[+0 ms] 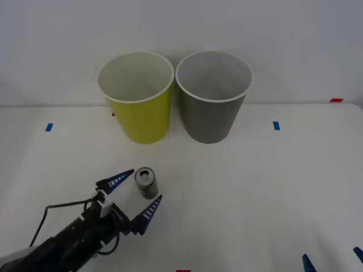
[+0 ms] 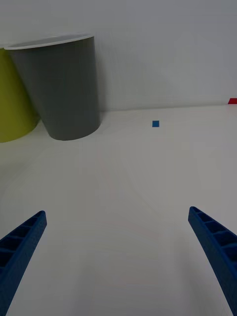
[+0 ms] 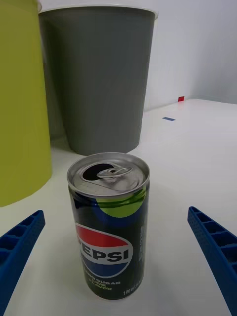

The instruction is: Put cans in the gray bin and PET bottles in the light green bin.

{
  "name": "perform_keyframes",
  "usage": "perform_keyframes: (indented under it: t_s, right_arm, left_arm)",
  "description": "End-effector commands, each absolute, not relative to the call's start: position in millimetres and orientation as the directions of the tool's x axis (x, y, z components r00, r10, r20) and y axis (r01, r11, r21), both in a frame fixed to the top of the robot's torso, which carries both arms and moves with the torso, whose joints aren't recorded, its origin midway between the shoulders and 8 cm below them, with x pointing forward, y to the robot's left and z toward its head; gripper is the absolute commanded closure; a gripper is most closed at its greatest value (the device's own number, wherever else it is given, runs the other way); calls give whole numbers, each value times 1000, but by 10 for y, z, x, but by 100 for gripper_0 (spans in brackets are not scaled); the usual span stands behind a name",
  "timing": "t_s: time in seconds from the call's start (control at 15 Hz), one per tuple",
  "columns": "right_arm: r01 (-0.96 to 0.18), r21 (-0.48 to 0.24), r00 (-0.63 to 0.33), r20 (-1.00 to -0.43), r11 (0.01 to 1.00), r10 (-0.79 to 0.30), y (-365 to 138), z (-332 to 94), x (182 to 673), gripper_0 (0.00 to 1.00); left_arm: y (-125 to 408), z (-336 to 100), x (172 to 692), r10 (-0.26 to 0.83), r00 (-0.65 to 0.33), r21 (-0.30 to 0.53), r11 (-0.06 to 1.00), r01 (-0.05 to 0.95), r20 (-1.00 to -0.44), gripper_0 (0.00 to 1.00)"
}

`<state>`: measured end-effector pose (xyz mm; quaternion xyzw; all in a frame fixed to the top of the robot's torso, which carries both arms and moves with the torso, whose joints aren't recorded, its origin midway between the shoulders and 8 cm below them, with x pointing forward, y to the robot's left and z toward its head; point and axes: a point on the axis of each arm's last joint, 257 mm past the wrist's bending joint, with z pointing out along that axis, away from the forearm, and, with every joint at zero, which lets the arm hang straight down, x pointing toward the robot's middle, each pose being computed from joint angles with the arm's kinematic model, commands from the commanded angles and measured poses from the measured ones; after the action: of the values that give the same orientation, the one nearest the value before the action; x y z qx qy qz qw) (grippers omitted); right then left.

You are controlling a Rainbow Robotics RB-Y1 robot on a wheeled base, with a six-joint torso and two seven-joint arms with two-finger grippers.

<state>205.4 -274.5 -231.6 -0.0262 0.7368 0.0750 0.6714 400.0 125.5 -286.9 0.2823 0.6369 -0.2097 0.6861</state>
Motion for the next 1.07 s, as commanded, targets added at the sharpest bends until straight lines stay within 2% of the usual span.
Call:
perform_keyframes:
  t_s: [0.07,1.07]
  right_arm:
    - [-139,75,-97,-993,987,62,-2745,-2316,2054,0]
    - [-139,75,-97,-993,987,62,-2745,-2316,2054,0]
  left_arm:
    - [1171,-2860,4080,71,103,121,750,650,-992,0]
    - [940,-2809,4235,40,104,99,749,655,-994,0]
